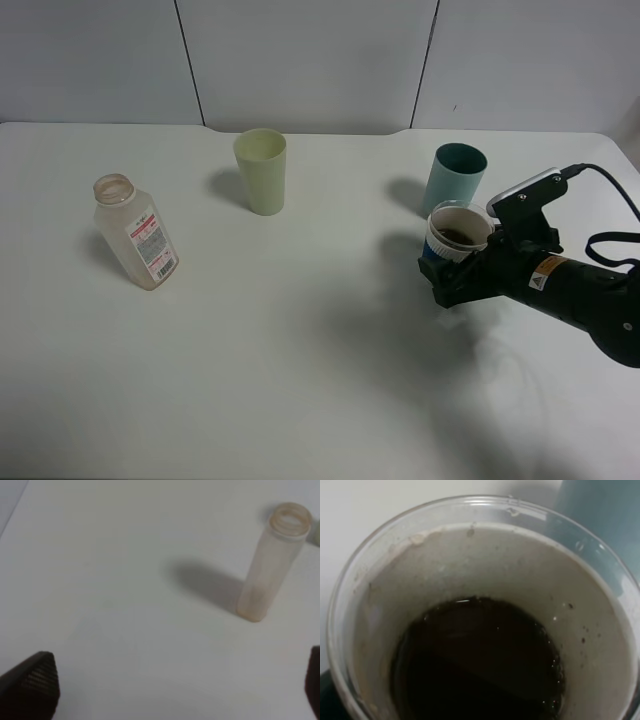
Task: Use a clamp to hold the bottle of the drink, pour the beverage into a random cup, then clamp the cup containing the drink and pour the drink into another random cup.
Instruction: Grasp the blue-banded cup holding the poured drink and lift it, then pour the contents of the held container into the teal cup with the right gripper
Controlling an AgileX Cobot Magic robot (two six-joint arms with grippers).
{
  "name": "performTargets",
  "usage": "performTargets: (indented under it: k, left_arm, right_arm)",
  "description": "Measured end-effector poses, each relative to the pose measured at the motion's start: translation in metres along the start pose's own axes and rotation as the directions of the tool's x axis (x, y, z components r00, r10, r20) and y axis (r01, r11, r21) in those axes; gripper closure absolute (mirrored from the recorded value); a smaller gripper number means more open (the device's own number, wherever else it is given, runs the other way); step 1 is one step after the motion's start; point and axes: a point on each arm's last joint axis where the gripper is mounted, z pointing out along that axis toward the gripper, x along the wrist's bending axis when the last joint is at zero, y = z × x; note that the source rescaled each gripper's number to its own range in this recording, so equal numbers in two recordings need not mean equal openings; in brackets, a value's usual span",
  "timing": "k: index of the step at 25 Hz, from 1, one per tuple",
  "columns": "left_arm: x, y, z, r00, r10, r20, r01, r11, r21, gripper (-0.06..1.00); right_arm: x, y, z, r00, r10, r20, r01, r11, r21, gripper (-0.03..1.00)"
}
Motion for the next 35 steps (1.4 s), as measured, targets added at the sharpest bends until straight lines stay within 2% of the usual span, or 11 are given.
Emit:
performTargets:
  k: [1, 2, 3, 4, 16, 24, 28, 35]
  left_arm:
    - [0.000, 0.000, 0.000, 1.000, 0.000, 0.000, 0.000, 1.000, 0.000, -0.06]
    - [0.000, 0.000, 0.000, 1.000, 0.000, 0.000, 0.000, 1.000, 0.000, -0.06]
    - [0.000, 0.000, 0.000, 1.000, 0.000, 0.000, 0.000, 1.000, 0.000, -0.06]
    - [0.000, 0.000, 0.000, 1.000, 0.000, 0.000, 0.000, 1.000, 0.000, -0.06]
    - [0.000, 0.000, 0.000, 1.000, 0.000, 0.000, 0.000, 1.000, 0.000, -0.06]
    - [0.000, 0.000, 0.000, 1.000, 0.000, 0.000, 0.000, 1.000, 0.000, -0.06]
    - [0.000, 0.000, 0.000, 1.000, 0.000, 0.000, 0.000, 1.000, 0.000, -0.06]
    - [0.000, 0.000, 0.000, 1.000, 0.000, 0.000, 0.000, 1.000, 0.000, -0.06]
  right_arm:
    - [0.000, 0.000, 0.000, 1.000, 0.000, -0.001, 0.000, 1.000, 0.000, 0.50]
    - [0.000, 0.000, 0.000, 1.000, 0.000, -0.002, 0.000, 1.000, 0.000, 0.79]
    - [0.000, 0.000, 0.000, 1.000, 0.000, -0.003, 0.000, 1.000, -0.002, 0.97]
    - [0.000, 0.000, 0.000, 1.000, 0.000, -0.005, 0.000, 1.000, 0.001, 0.94]
    - [0.000, 0.000, 0.000, 1.000, 0.013, -0.005, -0.013, 1.000, 0.005, 0.94]
    - [-0.001, 0.004, -0.005, 0.996, 0.092, -0.003, -0.092, 0.995, 0.031, 0.94]
    - [-0.003, 0.013, -0.014, 0.995, 0.101, 0.000, -0.100, 0.994, 0.050, 0.94]
    - [-0.012, 0.038, -0.043, 0.987, 0.148, 0.055, -0.149, 0.989, 0.020, 0.94]
